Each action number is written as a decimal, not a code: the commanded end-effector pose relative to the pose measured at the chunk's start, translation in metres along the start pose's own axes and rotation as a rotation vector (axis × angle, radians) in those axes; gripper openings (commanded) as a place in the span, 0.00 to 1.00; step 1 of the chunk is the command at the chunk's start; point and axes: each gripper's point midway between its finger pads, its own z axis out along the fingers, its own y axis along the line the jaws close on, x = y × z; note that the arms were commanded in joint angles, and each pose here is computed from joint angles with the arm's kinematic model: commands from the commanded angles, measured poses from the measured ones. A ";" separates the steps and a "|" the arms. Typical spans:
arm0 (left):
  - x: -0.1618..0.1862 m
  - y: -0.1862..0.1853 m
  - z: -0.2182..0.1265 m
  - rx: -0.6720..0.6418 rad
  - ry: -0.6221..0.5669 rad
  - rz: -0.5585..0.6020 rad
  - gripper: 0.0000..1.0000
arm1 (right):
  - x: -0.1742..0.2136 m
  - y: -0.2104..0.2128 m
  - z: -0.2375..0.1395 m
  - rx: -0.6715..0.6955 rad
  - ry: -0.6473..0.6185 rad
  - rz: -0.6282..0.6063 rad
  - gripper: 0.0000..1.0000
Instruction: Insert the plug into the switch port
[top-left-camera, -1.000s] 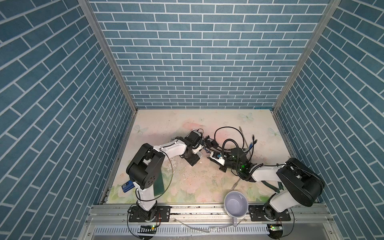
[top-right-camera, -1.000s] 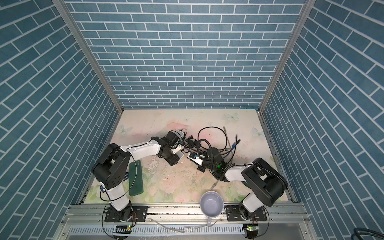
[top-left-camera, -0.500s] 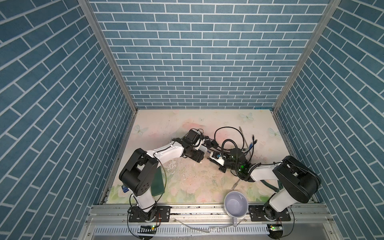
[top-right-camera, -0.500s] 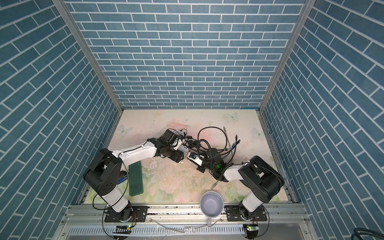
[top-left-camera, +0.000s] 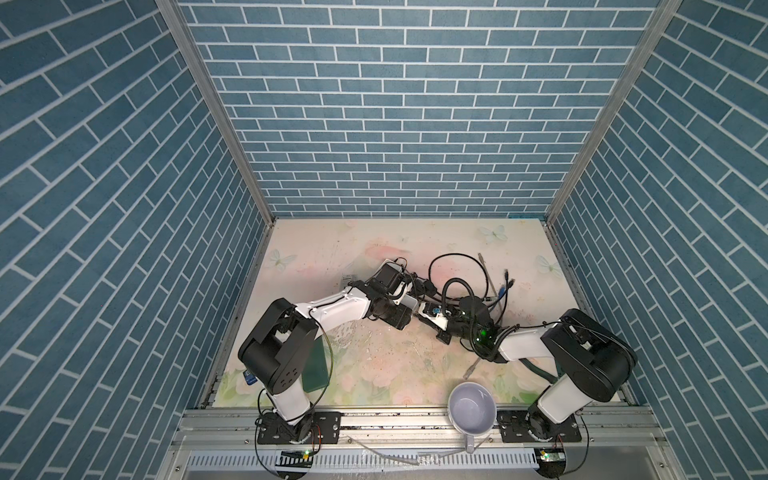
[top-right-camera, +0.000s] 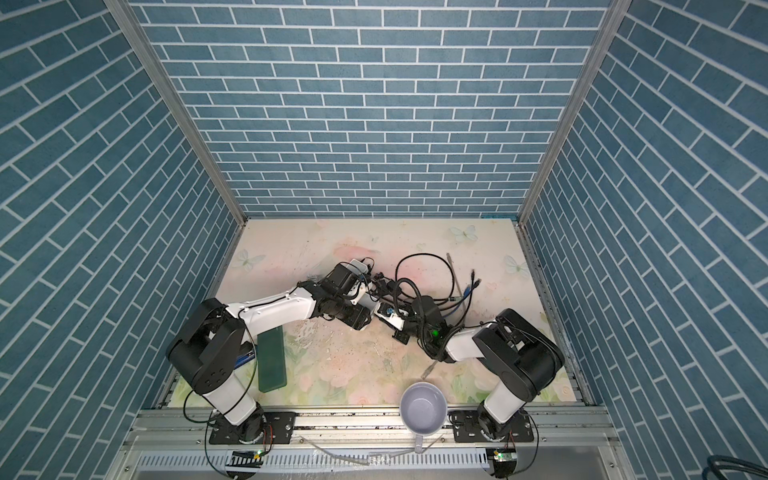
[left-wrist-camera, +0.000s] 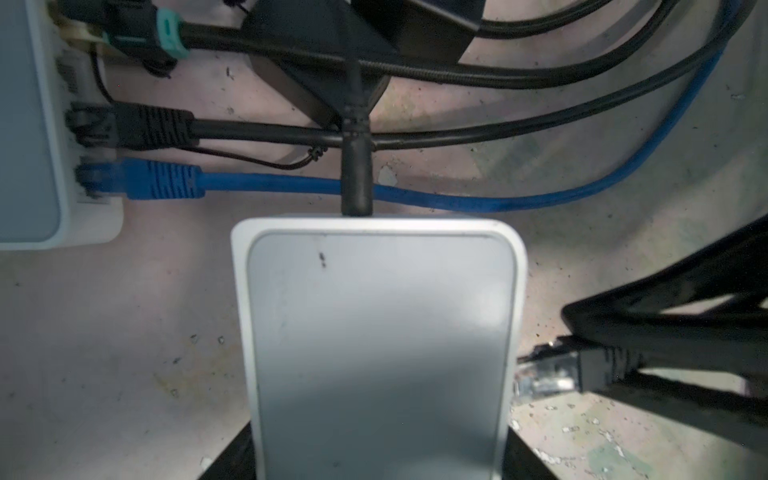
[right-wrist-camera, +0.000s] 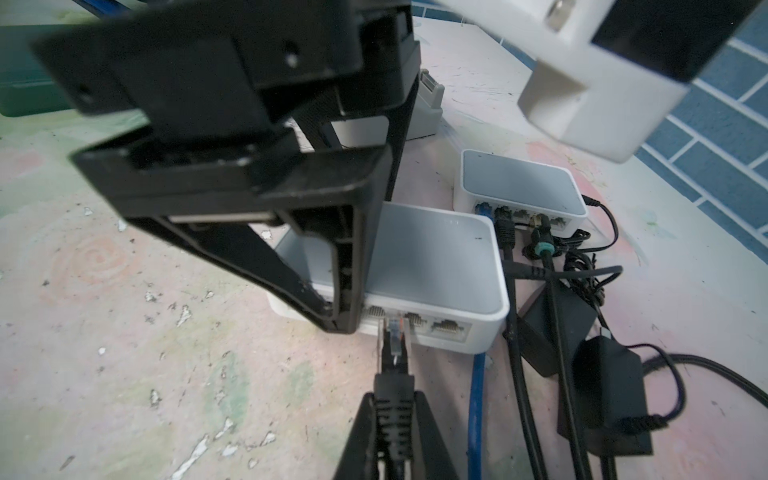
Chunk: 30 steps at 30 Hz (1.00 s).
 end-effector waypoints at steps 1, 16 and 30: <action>-0.005 -0.012 -0.010 0.040 -0.036 0.024 0.55 | -0.018 -0.016 0.006 0.052 -0.043 0.000 0.00; -0.010 -0.029 -0.005 0.075 -0.057 0.033 0.55 | -0.031 -0.010 0.014 0.034 -0.025 -0.065 0.00; -0.019 -0.107 -0.014 0.269 -0.140 0.226 0.55 | -0.059 -0.017 0.027 0.094 -0.106 -0.107 0.00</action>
